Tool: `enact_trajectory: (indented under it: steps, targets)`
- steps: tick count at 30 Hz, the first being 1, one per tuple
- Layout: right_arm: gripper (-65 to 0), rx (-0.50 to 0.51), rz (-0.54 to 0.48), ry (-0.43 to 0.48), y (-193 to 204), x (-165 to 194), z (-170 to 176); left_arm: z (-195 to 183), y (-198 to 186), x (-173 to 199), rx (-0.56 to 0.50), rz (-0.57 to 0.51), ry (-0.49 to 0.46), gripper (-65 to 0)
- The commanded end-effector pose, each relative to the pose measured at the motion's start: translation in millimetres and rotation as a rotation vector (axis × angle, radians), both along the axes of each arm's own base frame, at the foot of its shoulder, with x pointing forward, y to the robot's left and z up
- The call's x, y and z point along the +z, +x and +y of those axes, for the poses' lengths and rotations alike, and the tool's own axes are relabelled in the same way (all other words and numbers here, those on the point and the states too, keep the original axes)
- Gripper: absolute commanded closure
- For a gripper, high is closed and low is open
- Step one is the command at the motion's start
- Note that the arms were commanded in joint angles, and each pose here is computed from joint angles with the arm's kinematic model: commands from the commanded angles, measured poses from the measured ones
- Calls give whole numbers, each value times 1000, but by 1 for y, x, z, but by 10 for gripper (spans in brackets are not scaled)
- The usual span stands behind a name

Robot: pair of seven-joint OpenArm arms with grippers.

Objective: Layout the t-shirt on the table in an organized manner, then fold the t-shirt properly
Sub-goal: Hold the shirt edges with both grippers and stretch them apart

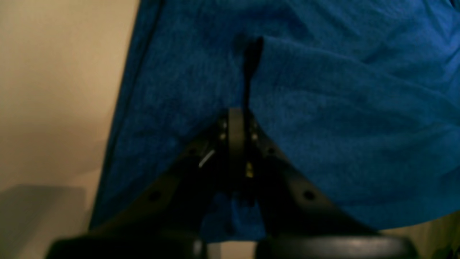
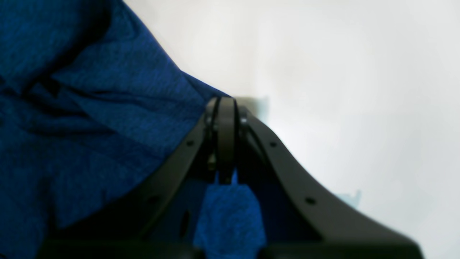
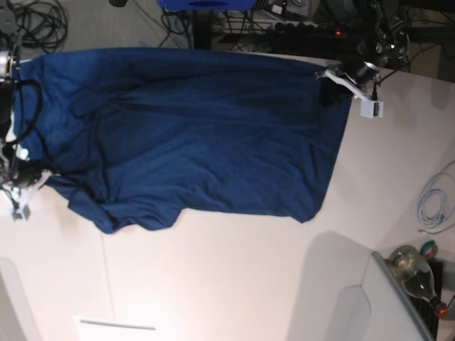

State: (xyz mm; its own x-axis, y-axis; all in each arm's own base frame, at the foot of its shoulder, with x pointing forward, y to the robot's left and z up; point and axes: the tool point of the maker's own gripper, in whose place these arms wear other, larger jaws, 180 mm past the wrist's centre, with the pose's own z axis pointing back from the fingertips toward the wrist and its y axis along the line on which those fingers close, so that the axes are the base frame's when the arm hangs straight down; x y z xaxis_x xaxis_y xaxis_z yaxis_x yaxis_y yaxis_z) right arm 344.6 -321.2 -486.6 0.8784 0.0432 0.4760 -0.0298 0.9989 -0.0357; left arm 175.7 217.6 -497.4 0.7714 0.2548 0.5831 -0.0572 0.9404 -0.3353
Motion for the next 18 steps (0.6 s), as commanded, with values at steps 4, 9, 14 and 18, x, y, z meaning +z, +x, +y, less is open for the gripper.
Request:
enact_trajectory:
  steps: [4, 9, 14, 18]
  targets:
    - [-24, -4, -67, -23, 23, 23, -11, 7, -19, -13, -25, 100, 57, 0]
    - [-279, 53, -145, -57, 29, 43, -4, 5, -19, -14, -23, 101, 51, 0]
    - [-312, 156, -176, -104, 14, 57, 17, 5, -19, -14, -23, 101, 51, 0]
    - [-312, 167, -144, -101, 2, 49, 23, 5, -19, -14, -23, 100, 50, 0]
